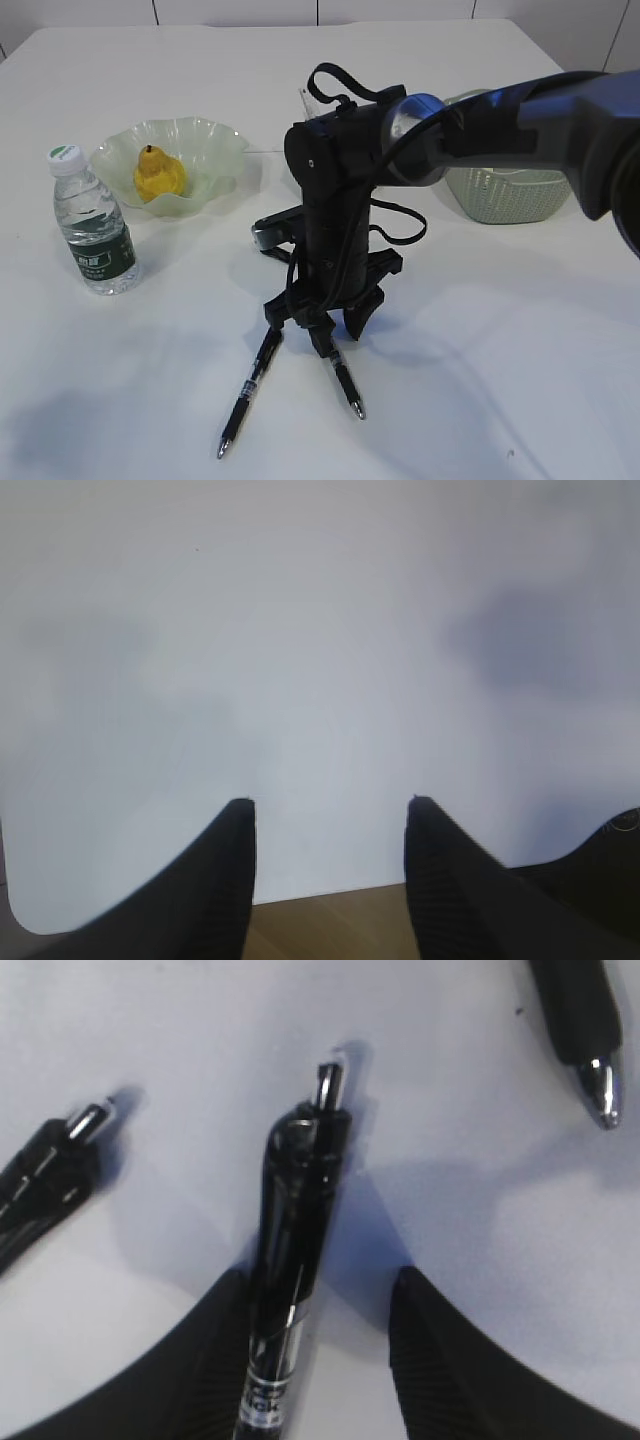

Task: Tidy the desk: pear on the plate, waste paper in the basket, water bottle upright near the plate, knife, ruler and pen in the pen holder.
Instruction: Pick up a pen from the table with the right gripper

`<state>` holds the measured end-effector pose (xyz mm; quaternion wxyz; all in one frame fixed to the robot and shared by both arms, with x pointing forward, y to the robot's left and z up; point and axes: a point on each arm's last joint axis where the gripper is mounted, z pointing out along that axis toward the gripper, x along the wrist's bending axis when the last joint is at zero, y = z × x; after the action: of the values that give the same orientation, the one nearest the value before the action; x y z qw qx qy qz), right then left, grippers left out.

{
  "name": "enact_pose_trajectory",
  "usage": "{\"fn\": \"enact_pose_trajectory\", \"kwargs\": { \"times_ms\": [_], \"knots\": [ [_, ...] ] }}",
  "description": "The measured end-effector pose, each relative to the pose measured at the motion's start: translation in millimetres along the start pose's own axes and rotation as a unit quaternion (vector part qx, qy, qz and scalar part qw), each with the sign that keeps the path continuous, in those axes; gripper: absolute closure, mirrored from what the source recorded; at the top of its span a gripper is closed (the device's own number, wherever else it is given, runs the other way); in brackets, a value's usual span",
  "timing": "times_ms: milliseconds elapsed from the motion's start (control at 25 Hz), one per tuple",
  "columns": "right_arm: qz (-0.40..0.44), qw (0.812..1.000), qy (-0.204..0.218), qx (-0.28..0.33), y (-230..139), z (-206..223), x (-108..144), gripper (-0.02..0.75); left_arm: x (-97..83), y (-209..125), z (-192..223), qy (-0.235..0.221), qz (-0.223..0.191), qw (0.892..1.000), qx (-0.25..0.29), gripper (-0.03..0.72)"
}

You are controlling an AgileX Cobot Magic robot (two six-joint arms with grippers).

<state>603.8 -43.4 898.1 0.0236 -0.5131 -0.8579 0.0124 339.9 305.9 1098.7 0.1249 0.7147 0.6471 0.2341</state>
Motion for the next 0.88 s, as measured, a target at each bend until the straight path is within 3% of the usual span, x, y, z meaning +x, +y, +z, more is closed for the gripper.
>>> {"fn": "enact_pose_trajectory", "kwargs": {
  "times_ms": [200,600,880],
  "knots": [
    [0.003,1.0,0.005,0.001,-0.3,0.0,0.9,0.377,0.1,0.0,0.0,0.0,0.0,1.0,0.0,0.348],
    [0.005,1.0,0.009,0.003,-0.5,0.0,1.7,0.59,1.2,-0.5,0.0,0.006,0.002,1.0,0.003,0.348],
    [0.005,1.0,0.008,0.013,-2.4,-0.1,1.5,0.623,1.2,-0.6,0.0,0.006,0.002,1.0,0.003,0.348]
  ]
}}
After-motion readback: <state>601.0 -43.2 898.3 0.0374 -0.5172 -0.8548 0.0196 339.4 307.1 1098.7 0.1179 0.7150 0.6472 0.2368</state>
